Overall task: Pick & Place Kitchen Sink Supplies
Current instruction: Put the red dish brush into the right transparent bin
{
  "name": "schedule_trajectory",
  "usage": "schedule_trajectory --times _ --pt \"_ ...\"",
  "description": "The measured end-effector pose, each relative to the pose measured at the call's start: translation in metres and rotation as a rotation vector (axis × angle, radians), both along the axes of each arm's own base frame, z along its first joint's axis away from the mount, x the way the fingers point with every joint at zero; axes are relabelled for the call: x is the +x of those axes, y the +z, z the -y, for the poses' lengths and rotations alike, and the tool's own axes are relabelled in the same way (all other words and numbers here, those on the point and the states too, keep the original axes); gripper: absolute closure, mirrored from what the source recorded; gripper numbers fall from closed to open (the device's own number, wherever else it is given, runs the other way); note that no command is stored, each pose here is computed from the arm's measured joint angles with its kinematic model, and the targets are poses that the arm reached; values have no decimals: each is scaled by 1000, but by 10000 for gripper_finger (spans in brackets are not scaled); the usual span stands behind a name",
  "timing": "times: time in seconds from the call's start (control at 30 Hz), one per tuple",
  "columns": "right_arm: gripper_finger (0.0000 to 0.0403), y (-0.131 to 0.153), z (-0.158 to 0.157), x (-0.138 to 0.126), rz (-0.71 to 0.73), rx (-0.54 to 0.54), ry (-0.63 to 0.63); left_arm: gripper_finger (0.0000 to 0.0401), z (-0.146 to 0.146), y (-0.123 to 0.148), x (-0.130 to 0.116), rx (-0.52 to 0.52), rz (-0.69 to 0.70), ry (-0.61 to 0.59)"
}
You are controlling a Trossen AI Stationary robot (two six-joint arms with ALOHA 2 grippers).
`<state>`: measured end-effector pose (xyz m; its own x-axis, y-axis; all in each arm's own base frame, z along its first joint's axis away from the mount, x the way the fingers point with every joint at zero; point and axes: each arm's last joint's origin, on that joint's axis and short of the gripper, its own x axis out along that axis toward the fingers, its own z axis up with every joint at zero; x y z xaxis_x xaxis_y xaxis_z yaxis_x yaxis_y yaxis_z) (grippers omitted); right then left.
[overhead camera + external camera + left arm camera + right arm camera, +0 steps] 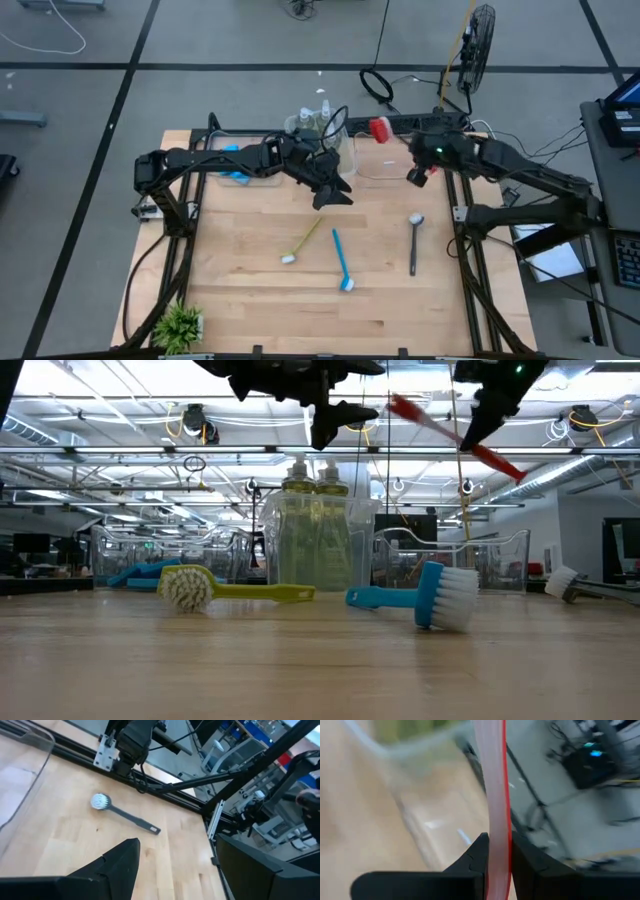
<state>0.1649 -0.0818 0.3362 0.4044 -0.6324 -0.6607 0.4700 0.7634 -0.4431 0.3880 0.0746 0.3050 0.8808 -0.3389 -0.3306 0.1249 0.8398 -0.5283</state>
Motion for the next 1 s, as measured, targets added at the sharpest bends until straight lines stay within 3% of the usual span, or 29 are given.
schedule_trajectory --times 0.4,0.77,1.0 --pt "363 -36 20 24 -603 -200 -2 132 -3 14 -13 129 9 93" --pt "363 -75 25 30 -892 -226 97 132 -4 32 -31 243 -5 194" --pt "363 -99 26 28 -1054 -247 170 132 -12 9 -41 221 -35 261"
